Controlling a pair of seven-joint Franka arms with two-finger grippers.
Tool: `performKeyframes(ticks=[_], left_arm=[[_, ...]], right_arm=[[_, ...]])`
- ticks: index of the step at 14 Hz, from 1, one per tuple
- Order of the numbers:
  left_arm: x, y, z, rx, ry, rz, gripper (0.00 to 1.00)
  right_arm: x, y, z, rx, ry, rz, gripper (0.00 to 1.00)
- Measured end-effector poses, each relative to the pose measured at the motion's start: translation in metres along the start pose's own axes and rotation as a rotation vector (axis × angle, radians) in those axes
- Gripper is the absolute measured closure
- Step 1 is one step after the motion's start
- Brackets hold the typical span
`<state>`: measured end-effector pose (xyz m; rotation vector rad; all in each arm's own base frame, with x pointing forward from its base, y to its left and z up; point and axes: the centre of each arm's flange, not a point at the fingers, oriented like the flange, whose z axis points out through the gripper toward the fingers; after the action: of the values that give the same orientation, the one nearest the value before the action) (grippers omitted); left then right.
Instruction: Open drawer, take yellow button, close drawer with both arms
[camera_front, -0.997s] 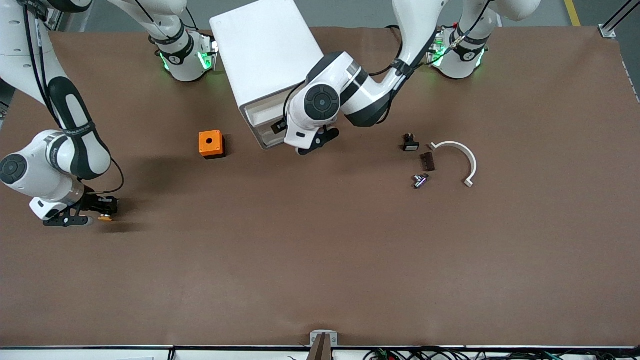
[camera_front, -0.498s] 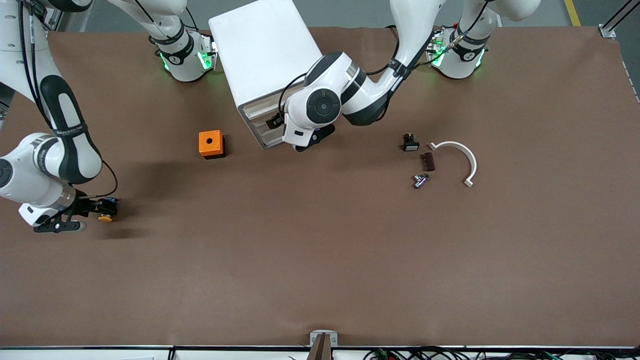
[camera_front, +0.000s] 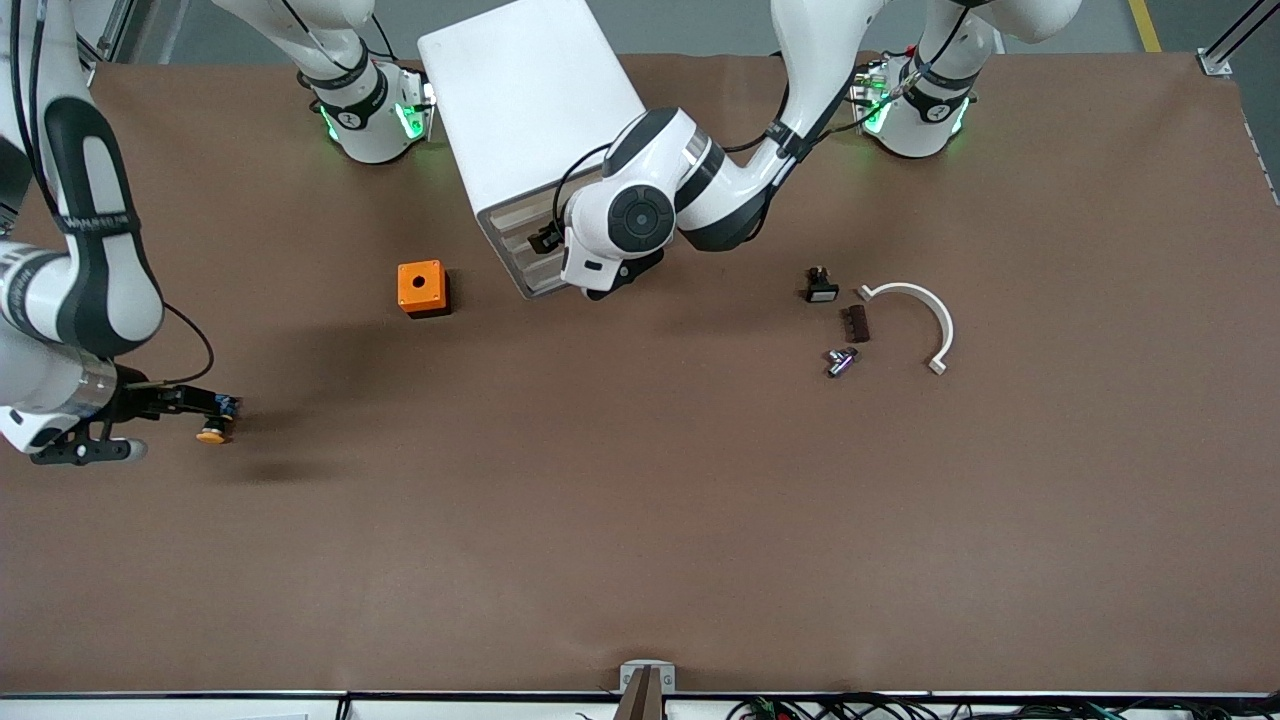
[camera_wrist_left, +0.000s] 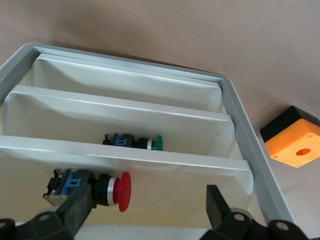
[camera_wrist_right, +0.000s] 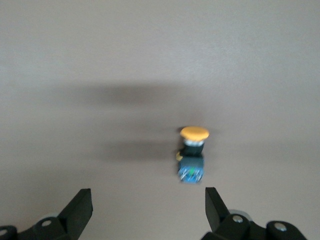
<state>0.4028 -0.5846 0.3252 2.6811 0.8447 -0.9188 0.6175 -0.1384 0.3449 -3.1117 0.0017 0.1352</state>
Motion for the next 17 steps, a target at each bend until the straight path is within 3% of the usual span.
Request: performKeyframes(ticks=[5, 9, 12, 15, 17], left_arm=[[0.0, 0.0, 0.0, -0.001, 0.001, 0.001, 0.0], [0.014, 0.005, -0.025, -0.05, 0.019, -0.015, 0.0], [0.05, 0.0, -0.09, -0.121, 0.099, -0.013, 0.0], [0.082, -0.017, -0.18, -0.206, 0.192, 0.06, 0.0], [0.1, -0.038, -0.236, -0.223, 0.259, 0.132, 0.0]], right_arm=[[-0.054, -0.05, -0.142, 0.009, 0.019, 0.068, 0.0], [-0.08, -0.047, -0.181, 0.012, 0.016, 0.079, 0.0], [-0.079, -0.041, -0.176, 0.004, 0.002, 0.088, 0.0], [-0.077, -0.045, -0.175, 0.003, 0.0, 0.078, 0.0], [-0.074, -0.059, -0.183, -0.002, 0.016, 0.053, 0.0]])
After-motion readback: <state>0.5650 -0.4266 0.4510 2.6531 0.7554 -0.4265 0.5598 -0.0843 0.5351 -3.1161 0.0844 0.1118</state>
